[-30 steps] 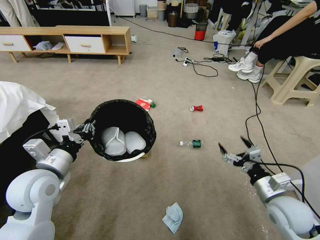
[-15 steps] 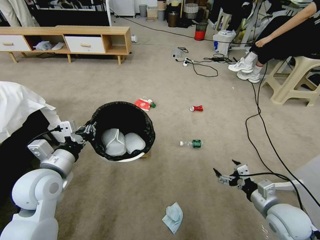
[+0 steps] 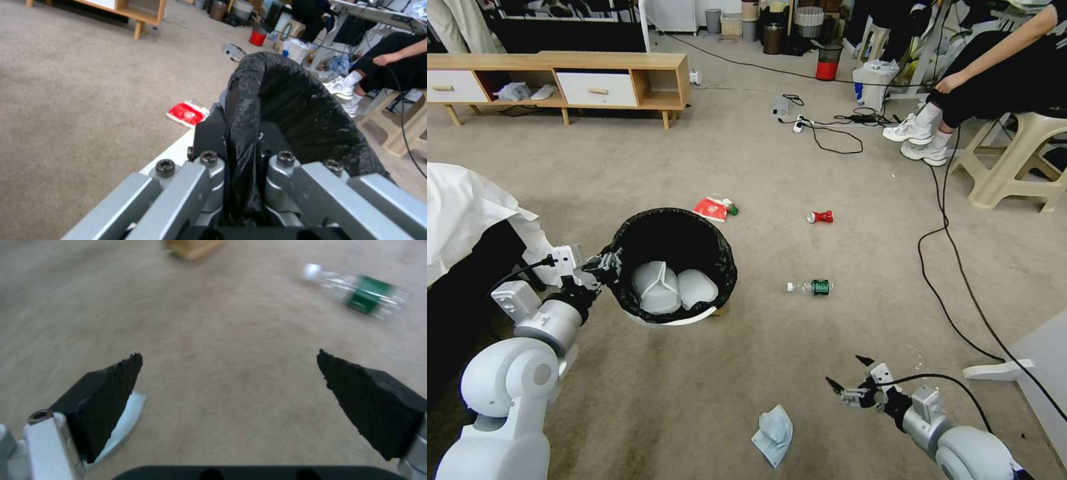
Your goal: Pick up the trash bin and place the garbage on the floor into it.
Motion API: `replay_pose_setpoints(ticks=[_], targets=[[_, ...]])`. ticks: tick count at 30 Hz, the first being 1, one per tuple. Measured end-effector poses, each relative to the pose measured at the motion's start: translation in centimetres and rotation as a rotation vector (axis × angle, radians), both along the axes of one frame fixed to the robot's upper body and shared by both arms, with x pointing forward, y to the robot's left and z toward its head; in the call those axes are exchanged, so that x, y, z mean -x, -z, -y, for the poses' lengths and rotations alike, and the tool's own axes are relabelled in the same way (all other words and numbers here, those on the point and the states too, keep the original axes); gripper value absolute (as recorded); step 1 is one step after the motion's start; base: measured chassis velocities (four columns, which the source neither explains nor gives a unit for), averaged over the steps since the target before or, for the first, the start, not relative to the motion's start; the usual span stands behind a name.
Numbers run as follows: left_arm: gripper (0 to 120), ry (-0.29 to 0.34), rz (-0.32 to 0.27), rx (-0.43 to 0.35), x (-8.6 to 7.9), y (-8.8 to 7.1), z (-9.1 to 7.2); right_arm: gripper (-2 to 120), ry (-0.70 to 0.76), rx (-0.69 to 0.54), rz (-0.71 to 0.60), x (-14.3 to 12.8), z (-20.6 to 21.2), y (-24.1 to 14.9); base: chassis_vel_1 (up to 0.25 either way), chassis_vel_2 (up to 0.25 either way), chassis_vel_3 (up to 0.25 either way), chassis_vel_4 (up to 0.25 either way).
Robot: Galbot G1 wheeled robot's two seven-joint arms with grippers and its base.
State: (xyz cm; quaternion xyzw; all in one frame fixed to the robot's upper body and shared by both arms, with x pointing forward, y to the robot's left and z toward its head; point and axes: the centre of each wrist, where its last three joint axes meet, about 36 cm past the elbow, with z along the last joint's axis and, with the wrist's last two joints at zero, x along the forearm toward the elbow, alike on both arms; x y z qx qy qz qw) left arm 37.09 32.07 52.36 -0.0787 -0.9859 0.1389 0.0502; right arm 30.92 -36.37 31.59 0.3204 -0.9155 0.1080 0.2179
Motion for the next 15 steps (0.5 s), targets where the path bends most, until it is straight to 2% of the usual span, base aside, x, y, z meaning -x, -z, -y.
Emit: replay_pose_setpoints(ticks=[2, 9, 12, 15], targets=[[7, -0.001, -0.002, 0.002, 0.1, 0.1, 0.0, 100, -0.084, -0.002, 0.015, -0.2, 0.9, 0.6, 0.000, 0.000, 0.000, 0.000], [7, -0.003, -0.002, 0.002, 0.1, 0.2, 0.0, 100, -0.152, -0.016, 0.012, -0.5, 0.9, 1.2, 0.000, 0.000, 0.000, 0.000], [7, -0.002, -0.001, 0.003, 0.1, 0.2, 0.1, 100, -0.246, -0.002, -0.004, -0.5, 1.3, 1.8, 0.000, 0.000, 0.000, 0.000], [7, -0.002, -0.002, 0.003, 0.1, 0.2, 0.1, 100, -0.274, 0.003, -0.014, -0.4, 1.5, 2.0, 0.000, 0.000, 0.000, 0.000]])
